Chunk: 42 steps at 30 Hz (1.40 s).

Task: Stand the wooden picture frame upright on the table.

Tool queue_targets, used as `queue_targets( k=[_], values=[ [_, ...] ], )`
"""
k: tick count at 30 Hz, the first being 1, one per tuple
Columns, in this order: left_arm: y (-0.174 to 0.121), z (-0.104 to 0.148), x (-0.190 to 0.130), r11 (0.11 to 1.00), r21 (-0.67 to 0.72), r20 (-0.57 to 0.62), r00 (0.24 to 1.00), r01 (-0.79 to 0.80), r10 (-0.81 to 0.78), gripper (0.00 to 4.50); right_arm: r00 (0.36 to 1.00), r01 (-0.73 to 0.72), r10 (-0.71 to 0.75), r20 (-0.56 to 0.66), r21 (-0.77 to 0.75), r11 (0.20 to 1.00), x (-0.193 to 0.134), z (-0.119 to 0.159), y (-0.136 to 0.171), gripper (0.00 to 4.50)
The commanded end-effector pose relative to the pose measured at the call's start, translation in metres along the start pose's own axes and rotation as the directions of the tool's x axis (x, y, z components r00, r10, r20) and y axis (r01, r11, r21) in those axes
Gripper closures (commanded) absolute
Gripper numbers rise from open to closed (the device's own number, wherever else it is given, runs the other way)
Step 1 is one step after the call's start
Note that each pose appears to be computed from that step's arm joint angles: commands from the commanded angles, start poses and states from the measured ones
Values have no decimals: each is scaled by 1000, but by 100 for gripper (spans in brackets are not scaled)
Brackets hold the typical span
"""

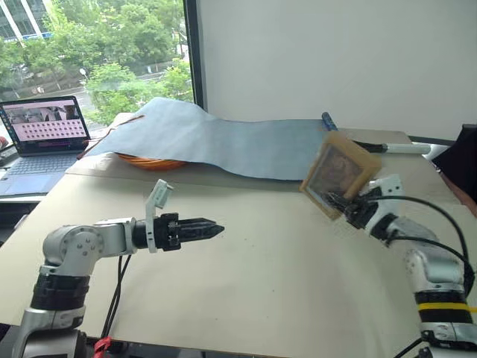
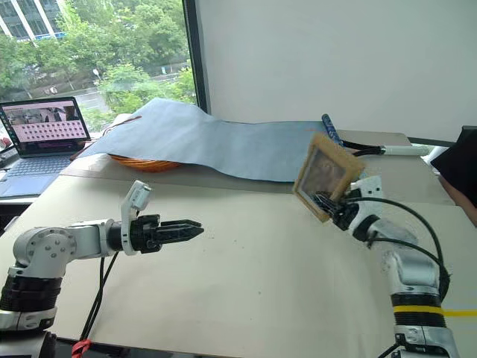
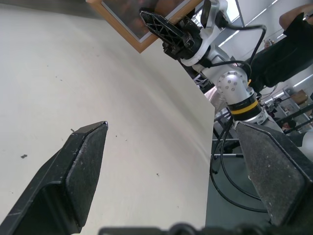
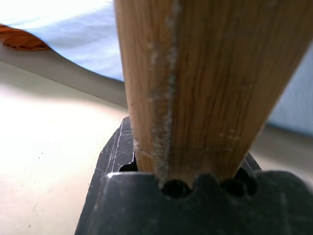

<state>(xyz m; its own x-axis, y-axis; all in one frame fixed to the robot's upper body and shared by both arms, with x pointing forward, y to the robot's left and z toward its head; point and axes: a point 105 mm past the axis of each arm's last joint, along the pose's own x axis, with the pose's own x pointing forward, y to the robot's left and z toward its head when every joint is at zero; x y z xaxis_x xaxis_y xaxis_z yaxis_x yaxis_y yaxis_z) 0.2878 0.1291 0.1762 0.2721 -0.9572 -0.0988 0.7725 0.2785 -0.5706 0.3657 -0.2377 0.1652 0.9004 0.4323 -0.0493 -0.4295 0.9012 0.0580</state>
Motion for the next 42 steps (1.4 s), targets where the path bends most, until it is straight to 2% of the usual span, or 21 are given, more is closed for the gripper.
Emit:
queue_targets(
  k=[1, 5, 9, 13, 19, 28, 30, 31, 37, 42],
  values=[
    [-7, 5, 2, 998, 56, 16, 1000, 15, -16, 0, 1000, 28, -26, -14, 134, 991, -12, 15, -15, 325],
    [-4, 5, 6, 998, 56, 19, 1000, 4, -5, 0, 993, 54, -23, -113, 283, 958, -17, -7, -20, 325],
    [-3, 4, 7, 998, 56, 16, 1000, -4, 3, 0, 987, 9, 58, -153, 408, 913, -18, -20, -8, 325],
    [-2, 3, 8, 999, 52, 14, 1000, -3, 3, 0, 970, -82, 174, -172, 438, 895, -19, -34, 14, 326],
    [-3, 3, 11, 999, 54, 12, 1000, 1, -2, 0, 940, -186, 281, -194, 399, 898, -21, -47, 37, 326],
    [-1, 3, 14, 998, 59, 4, 1000, -1, 0, 0, 908, -282, 330, -259, 203, 937, -26, -71, 51, 327],
    [-1, 4, 15, 998, 63, 3, 1000, 1, -1, 0, 905, -292, 337, -259, 195, 936, -28, -74, 51, 225],
    [-1, 4, 15, 998, 64, 2, 1000, 1, -1, 0, 906, -297, 339, -253, 192, 935, -28, -74, 51, 206],
    [0, 7, 12, 997, 83, 9, 1000, -6, 5, 0, 939, -255, 284, -196, 160, 954, -34, -61, 39, 2],
    [6, 3, 6, 990, 133, 15, 999, -51, 50, 0, 982, -102, 112, -149, 74, 992, -56, -52, 12, 2]
  ],
)
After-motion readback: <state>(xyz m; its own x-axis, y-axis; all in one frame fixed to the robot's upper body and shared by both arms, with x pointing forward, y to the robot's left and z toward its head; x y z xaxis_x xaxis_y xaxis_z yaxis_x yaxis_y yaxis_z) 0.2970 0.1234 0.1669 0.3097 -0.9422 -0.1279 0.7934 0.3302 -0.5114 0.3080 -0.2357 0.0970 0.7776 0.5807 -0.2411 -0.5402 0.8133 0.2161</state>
